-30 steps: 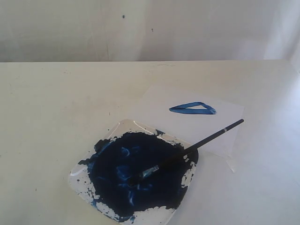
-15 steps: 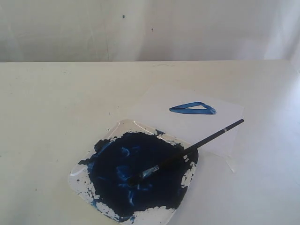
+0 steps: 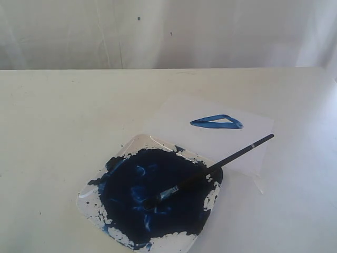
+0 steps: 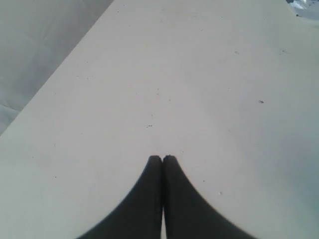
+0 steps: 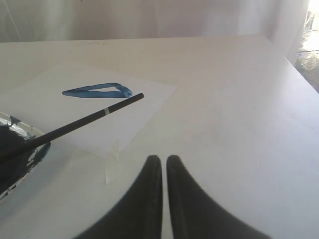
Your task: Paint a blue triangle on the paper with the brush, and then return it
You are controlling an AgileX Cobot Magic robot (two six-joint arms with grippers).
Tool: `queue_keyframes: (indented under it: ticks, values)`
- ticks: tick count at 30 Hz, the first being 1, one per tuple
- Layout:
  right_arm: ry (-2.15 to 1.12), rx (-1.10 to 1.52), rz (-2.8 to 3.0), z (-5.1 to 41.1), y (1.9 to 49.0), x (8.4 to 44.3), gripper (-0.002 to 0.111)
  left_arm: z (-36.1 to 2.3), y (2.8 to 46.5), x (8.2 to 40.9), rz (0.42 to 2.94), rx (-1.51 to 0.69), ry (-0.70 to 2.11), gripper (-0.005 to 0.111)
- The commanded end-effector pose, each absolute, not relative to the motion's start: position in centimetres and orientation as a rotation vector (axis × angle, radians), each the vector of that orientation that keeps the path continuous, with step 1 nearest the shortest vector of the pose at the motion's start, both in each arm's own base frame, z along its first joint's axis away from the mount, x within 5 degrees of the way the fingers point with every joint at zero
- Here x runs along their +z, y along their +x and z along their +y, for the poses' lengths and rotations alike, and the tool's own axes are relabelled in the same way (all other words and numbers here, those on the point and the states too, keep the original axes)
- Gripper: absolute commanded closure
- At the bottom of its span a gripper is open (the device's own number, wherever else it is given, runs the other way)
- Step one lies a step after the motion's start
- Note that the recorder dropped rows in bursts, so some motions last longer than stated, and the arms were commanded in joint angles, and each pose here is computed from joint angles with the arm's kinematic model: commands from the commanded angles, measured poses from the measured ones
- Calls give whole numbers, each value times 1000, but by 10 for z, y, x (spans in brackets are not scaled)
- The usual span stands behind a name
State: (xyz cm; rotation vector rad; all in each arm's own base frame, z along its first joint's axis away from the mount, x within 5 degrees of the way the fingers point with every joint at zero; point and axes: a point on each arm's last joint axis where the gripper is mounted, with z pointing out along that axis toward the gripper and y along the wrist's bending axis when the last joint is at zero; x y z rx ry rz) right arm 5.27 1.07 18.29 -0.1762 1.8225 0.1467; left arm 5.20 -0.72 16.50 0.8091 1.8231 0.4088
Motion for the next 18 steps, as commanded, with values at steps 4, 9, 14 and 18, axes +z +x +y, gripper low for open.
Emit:
queue_keyframes:
  ticks: [4,9,14,18]
  values:
    - [-175,151,1812,11,53,183,104,-8,50,161,1985,67,325,107]
    - [-175,151,1812,11,53,183,104,-8,50,161,2013,-130,16,107]
    - [-175,151,1812,11,53,183,104,-8,50,161,2011,-130,15,107]
    - [-175,151,1812,11,53,183,104,-8,50,161,2011,-130,15,107]
